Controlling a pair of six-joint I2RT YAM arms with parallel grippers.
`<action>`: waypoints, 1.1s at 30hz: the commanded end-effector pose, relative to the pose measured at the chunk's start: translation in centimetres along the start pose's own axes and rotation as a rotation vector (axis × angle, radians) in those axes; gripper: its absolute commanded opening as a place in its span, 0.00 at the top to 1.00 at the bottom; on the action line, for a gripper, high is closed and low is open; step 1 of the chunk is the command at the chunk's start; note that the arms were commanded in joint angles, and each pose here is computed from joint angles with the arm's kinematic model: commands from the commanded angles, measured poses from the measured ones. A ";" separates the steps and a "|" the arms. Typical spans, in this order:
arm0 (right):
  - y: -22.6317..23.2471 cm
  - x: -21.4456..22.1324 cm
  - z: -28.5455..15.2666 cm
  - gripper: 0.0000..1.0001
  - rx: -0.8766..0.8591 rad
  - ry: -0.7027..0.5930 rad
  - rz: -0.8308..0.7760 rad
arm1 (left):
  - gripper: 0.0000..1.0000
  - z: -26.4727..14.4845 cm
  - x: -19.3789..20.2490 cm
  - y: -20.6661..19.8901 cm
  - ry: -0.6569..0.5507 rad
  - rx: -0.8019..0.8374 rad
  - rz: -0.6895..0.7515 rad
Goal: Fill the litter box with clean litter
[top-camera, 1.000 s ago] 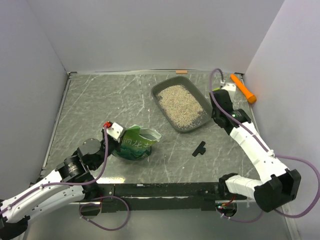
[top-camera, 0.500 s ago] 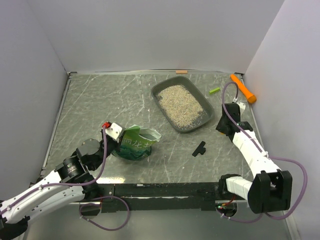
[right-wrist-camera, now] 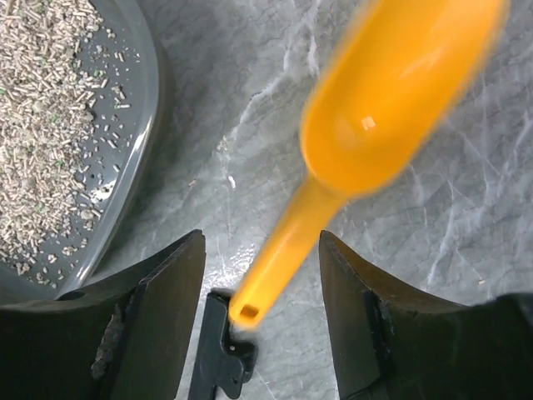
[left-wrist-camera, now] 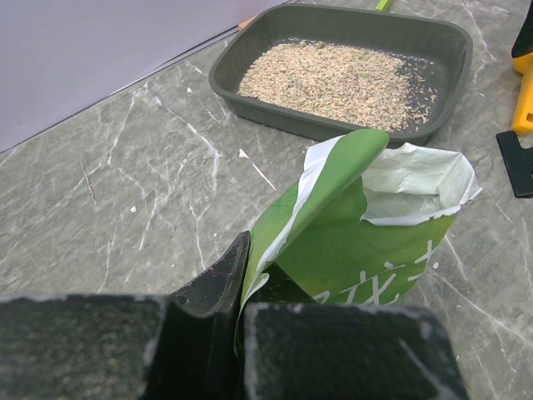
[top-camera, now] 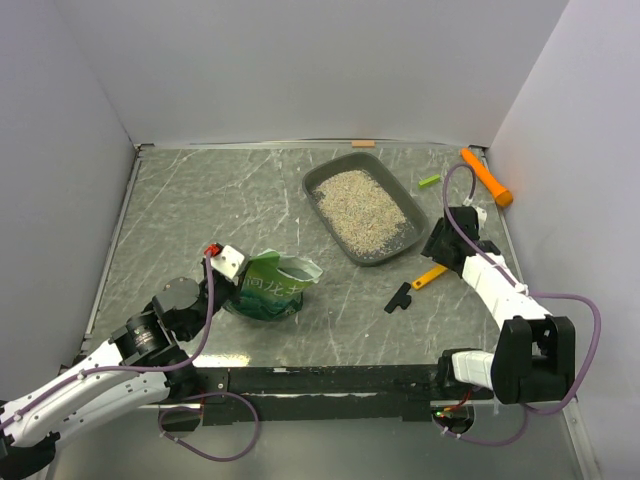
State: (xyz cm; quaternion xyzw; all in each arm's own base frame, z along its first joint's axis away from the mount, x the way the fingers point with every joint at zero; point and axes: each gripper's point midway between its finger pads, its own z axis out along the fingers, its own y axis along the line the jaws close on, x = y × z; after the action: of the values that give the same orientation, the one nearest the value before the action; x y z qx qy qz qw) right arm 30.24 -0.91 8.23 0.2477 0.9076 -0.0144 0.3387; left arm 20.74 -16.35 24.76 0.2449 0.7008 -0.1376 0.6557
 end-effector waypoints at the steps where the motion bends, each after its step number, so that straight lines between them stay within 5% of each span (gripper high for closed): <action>1: 1.1 -2.2 -1.5 0.35 -0.065 -0.088 0.027 | 0.95 -0.1 -2.6 1.2 -0.081 -0.063 -0.044; 10: 11.2 -3.3 -9.9 0.30 -0.619 -0.207 -0.246 | 0.99 -0.5 -2.9 1.7 -0.098 -0.082 -0.037; 15: 17.4 0.2 -15.6 0.28 -0.977 -0.257 -0.512 | 0.99 -1.1 -3.4 2.5 -0.120 -0.113 -0.047; 24: 21.4 6.7 -22.1 0.25 -1.496 -0.288 -0.851 | 0.99 -4.1 -6.4 4.9 -0.295 -0.178 -0.138; 33: 25.0 10.7 -23.9 0.24 -1.721 -0.326 -1.123 | 0.99 -4.0 -6.2 4.6 -0.294 -0.162 -0.127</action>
State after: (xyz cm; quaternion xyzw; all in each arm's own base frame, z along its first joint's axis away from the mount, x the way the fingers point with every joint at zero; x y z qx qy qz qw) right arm 20.43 28.02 20.96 -0.4555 0.6416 0.4460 0.4266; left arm 19.77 -12.09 26.05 0.1838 0.6799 -0.1223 0.6993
